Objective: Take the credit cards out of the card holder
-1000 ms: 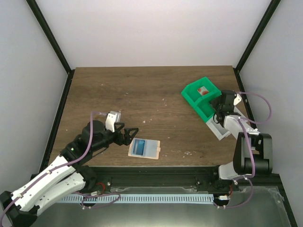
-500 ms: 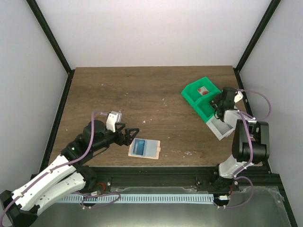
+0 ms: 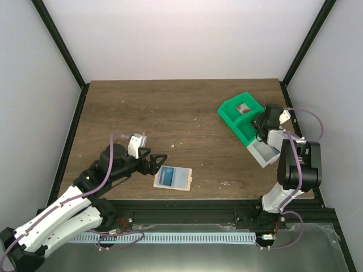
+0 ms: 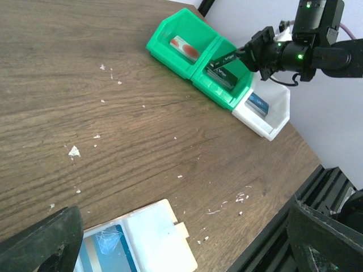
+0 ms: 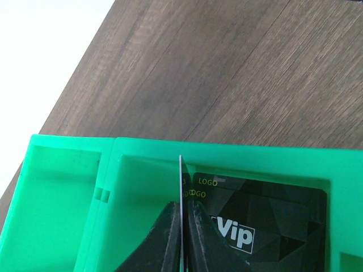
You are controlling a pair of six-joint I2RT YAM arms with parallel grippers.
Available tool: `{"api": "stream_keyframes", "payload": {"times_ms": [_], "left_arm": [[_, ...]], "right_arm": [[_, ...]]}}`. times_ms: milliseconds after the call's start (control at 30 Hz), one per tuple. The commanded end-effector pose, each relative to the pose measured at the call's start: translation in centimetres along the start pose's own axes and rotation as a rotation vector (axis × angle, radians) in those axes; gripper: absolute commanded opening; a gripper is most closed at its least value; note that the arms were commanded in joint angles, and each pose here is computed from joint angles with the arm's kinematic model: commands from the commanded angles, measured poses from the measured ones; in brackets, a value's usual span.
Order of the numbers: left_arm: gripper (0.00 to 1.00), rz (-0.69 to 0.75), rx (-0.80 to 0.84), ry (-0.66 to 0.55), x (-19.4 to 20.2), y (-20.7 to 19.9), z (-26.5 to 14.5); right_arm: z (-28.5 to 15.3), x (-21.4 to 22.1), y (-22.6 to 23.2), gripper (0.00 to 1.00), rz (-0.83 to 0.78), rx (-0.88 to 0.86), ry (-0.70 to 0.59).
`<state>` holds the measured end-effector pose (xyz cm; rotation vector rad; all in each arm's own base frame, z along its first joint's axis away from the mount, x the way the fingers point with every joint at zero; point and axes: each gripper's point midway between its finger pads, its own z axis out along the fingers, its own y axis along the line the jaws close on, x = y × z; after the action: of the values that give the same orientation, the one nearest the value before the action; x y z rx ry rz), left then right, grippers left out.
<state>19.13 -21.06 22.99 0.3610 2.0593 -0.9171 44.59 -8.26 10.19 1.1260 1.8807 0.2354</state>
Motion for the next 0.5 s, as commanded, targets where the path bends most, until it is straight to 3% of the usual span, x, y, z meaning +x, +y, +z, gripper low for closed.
{"api": "stream_keyframes", "payload": {"times_ms": [0,233,467], "left_arm": [[1.00,0.022,0.027,0.009,0.2,-0.4,0.2],[1.00,0.024,0.038,-0.002,0.0,-0.7,-0.1],[1.00,0.026,0.046,-0.002,0.0,-0.8,-0.1]], "right_arm": [[-0.2,-2.4,0.4,0.07,-0.005,0.030,-0.059],[-0.9,-2.6,0.2,0.10,0.022,0.058,-0.044],[-1.2,-2.4,-0.6,0.01,0.032,0.088,-0.047]]}}
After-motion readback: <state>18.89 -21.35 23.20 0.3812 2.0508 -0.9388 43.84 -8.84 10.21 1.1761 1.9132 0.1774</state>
